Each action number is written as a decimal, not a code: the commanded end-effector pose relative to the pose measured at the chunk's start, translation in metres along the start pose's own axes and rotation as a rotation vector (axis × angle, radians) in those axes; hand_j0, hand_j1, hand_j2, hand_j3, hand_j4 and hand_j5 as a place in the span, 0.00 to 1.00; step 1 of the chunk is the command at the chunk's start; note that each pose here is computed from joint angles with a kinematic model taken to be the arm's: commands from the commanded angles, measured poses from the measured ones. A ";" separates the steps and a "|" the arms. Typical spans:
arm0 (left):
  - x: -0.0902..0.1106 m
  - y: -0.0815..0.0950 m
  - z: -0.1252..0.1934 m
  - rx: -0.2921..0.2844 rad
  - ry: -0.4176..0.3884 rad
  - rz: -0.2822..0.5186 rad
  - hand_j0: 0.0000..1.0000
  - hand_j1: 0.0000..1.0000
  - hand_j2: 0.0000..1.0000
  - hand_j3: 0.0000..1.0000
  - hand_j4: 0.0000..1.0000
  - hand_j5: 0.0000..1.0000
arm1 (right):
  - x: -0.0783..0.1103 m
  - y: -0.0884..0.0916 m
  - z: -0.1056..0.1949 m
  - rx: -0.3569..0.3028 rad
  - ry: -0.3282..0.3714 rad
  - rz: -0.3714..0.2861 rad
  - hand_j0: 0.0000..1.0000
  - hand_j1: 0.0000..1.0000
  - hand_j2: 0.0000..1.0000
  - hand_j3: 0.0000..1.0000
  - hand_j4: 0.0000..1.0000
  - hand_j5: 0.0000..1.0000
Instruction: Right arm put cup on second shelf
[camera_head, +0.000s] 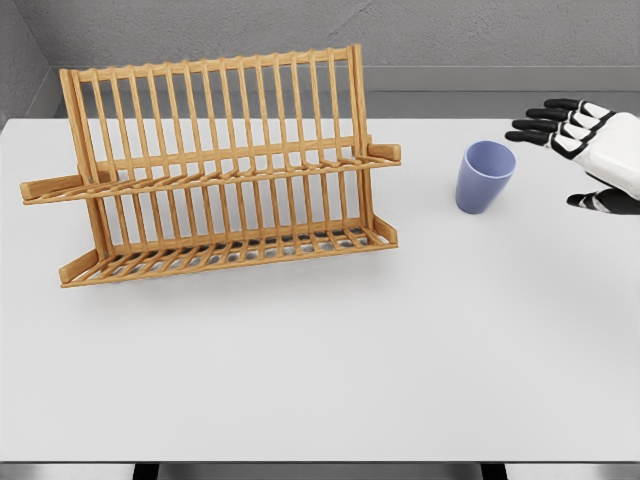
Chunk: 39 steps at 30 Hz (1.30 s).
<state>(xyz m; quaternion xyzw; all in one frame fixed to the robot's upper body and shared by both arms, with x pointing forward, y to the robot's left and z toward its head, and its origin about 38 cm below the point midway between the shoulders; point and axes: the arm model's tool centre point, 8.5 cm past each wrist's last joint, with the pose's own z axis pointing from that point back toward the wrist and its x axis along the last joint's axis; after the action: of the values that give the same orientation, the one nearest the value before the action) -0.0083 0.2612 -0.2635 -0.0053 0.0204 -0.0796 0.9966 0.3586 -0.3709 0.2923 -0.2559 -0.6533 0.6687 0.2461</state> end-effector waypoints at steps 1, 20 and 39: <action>0.000 0.000 0.000 0.000 0.000 0.000 1.00 1.00 1.00 1.00 1.00 1.00 | 0.000 -0.001 0.000 -0.001 -0.002 -0.001 1.00 1.00 1.00 1.00 1.00 1.00; 0.000 0.000 0.000 0.000 0.000 0.000 1.00 1.00 1.00 1.00 1.00 1.00 | -0.056 0.024 -0.102 0.462 0.029 -0.031 1.00 1.00 1.00 1.00 1.00 1.00; 0.000 0.000 0.000 0.000 0.001 0.000 1.00 1.00 1.00 1.00 1.00 1.00 | -0.069 0.037 -0.129 0.497 0.048 -0.072 1.00 1.00 1.00 1.00 1.00 1.00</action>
<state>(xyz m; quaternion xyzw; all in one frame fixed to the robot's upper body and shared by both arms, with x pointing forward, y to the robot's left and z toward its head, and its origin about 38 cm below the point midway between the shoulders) -0.0083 0.2612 -0.2635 -0.0053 0.0204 -0.0796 0.9966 0.4951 -0.3219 0.2591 -0.1842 -0.4736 0.7929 0.3363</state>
